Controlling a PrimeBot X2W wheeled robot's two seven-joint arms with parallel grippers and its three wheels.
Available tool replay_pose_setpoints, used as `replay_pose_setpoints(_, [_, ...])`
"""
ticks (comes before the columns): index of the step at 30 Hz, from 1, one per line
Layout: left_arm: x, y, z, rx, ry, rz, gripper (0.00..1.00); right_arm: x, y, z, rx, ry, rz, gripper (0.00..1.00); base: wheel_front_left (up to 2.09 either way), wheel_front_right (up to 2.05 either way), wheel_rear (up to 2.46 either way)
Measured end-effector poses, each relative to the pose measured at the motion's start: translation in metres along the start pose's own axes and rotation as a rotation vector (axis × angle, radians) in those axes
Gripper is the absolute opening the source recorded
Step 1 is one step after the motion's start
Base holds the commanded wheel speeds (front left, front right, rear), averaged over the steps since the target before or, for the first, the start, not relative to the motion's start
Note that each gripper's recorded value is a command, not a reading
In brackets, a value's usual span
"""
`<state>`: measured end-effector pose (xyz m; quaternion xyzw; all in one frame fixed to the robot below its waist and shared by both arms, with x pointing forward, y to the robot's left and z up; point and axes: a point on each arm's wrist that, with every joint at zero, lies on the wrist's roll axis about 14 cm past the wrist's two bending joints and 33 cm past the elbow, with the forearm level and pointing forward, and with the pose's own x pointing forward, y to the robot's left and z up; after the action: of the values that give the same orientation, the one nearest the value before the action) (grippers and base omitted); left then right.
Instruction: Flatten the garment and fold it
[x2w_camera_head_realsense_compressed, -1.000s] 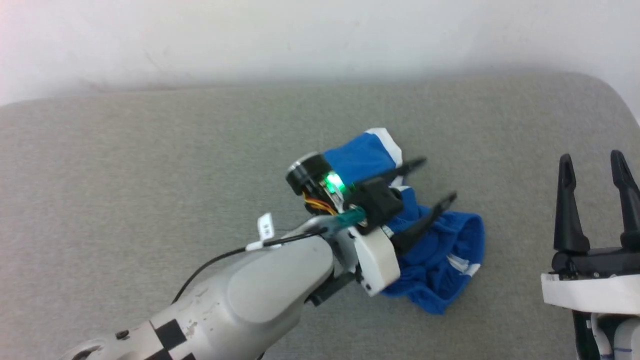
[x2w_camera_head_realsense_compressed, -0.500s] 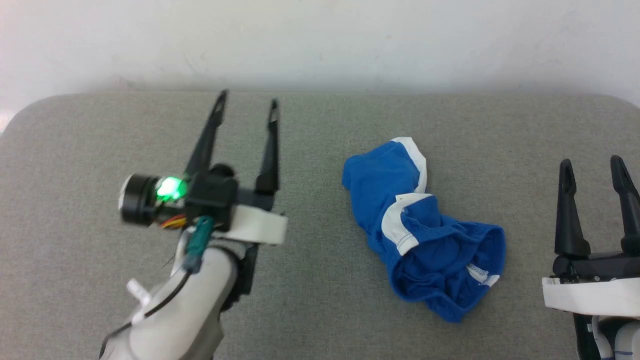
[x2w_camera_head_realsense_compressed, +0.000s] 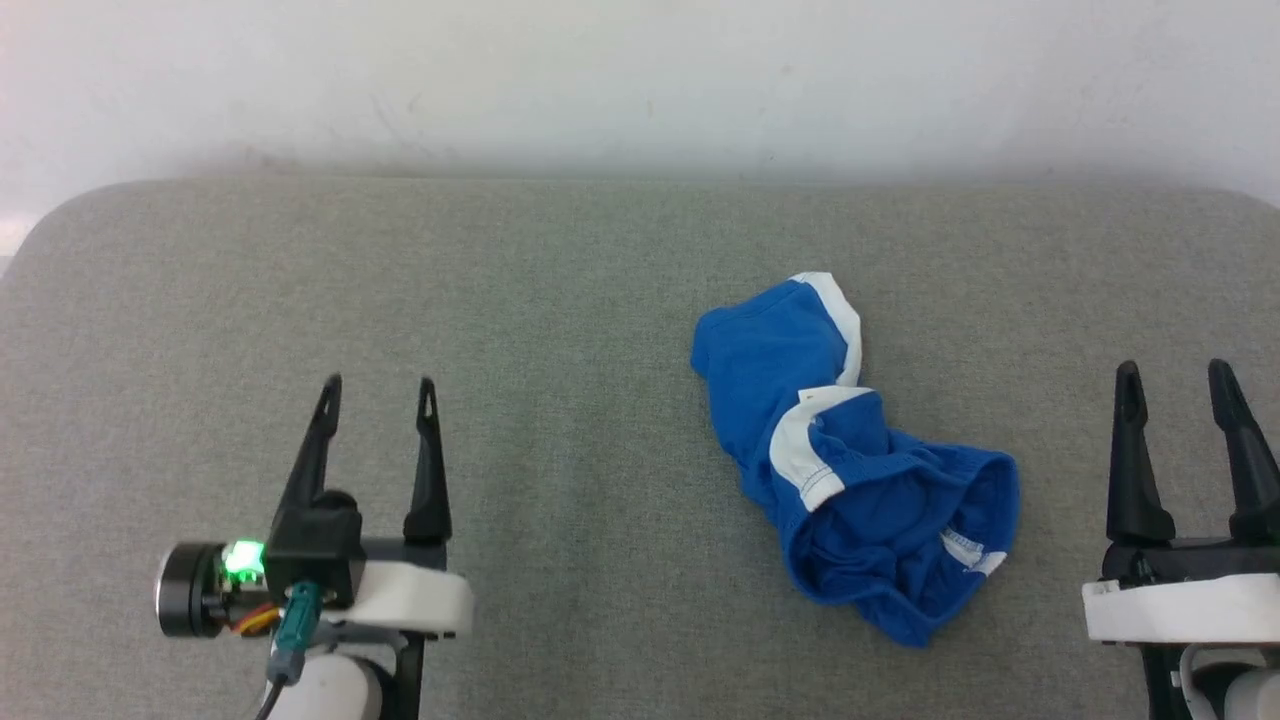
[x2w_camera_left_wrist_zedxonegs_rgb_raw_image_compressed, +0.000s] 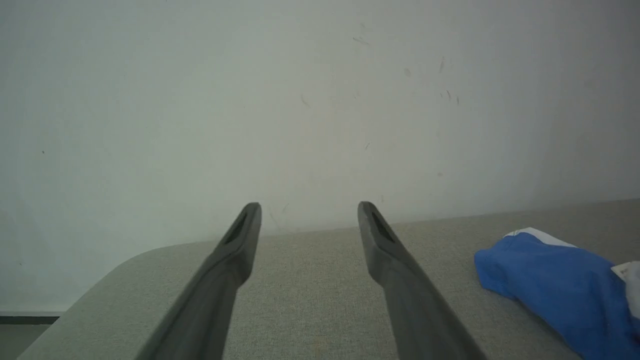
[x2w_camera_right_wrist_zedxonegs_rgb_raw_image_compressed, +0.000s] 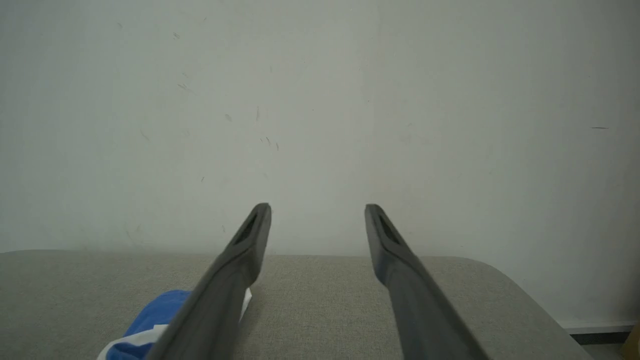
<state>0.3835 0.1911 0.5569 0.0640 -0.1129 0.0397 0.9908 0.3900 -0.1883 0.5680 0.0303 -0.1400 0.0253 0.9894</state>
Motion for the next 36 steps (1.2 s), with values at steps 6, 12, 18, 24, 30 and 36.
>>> replay_pose_setpoints(6, [-0.010,0.001,-0.007,-0.016,0.026,-0.003,1.00,-0.006,0.005,-0.005,0.006,0.020,0.014,1.00,0.00,0.00,0.00])
replay_pose_setpoints(12, [-0.009,-0.003,-0.010,-0.016,0.033,-0.025,1.00,-0.010,0.008,-0.005,0.009,0.025,0.022,1.00,0.00,0.00,0.00])
replay_pose_setpoints(18, [0.023,-0.020,0.011,0.003,-0.052,-0.123,1.00,-0.012,0.007,-0.003,0.007,0.021,0.018,1.00,0.00,0.00,0.00])
replay_pose_setpoints(24, [0.086,-0.048,0.060,0.029,-0.200,-0.270,1.00,-0.006,0.004,0.003,-0.002,-0.003,0.009,1.00,0.00,0.00,0.00])
replay_pose_setpoints(30, [0.145,-0.082,0.064,0.065,-0.156,-0.400,1.00,-0.009,-0.008,0.000,-0.022,0.011,-0.024,1.00,0.00,0.00,0.00])
replay_pose_setpoints(36, [0.179,-0.143,0.035,0.093,0.097,-0.551,1.00,-0.003,-0.014,-0.002,-0.032,0.010,-0.039,1.00,0.00,0.00,0.00])
